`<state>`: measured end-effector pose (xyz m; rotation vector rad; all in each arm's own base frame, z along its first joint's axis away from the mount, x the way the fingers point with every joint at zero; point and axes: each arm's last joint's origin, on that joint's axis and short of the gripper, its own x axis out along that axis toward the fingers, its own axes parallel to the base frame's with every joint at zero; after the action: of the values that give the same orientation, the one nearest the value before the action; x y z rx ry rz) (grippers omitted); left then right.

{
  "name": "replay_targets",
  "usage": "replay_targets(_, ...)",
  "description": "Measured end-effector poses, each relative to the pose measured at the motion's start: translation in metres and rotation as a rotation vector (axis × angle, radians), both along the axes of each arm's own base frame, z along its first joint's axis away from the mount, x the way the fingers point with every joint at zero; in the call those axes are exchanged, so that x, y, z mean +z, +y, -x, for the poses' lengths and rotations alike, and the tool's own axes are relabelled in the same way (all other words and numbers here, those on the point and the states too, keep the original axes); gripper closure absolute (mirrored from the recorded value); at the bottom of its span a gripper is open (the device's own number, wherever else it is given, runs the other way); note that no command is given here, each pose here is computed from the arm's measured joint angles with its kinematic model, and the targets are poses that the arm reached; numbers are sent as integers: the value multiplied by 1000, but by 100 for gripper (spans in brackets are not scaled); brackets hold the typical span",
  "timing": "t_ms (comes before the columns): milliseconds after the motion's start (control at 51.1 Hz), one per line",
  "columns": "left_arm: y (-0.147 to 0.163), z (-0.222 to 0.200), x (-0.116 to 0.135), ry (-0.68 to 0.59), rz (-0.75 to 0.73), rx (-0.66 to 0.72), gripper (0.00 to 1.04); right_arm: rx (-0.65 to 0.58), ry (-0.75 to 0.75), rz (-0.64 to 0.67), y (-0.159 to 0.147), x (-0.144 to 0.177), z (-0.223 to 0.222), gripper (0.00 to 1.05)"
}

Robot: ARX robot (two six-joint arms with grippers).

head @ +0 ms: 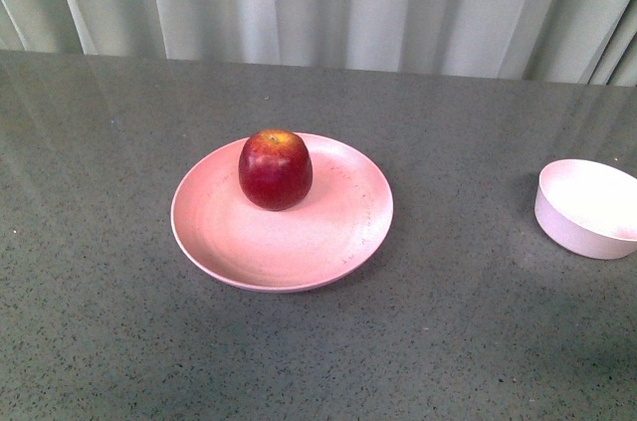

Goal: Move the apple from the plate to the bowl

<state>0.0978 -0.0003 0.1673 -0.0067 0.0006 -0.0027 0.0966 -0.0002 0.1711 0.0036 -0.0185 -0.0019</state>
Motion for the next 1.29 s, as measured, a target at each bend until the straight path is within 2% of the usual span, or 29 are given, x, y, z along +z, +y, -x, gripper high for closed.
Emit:
replay_targets(1018, 0, 0, 0, 0, 0, 0, 9, 0, 0, 0, 0, 0, 0, 9)
replay_targets(1038, 0, 0, 0, 0, 0, 0, 9, -1, 10, 1, 0, 0, 0, 9)
replay_targets(1097, 0, 0, 0, 0, 0, 0, 9, -17, 290, 24, -4, -1, -4, 9)
replay_targets(1136, 0, 0, 0, 0, 0, 0, 9, -34, 403, 29, -10, 1, -13, 9)
replay_targets(1293, 0, 0, 0, 0, 0, 0, 9, -89, 459, 39, -32, 18, -61, 9)
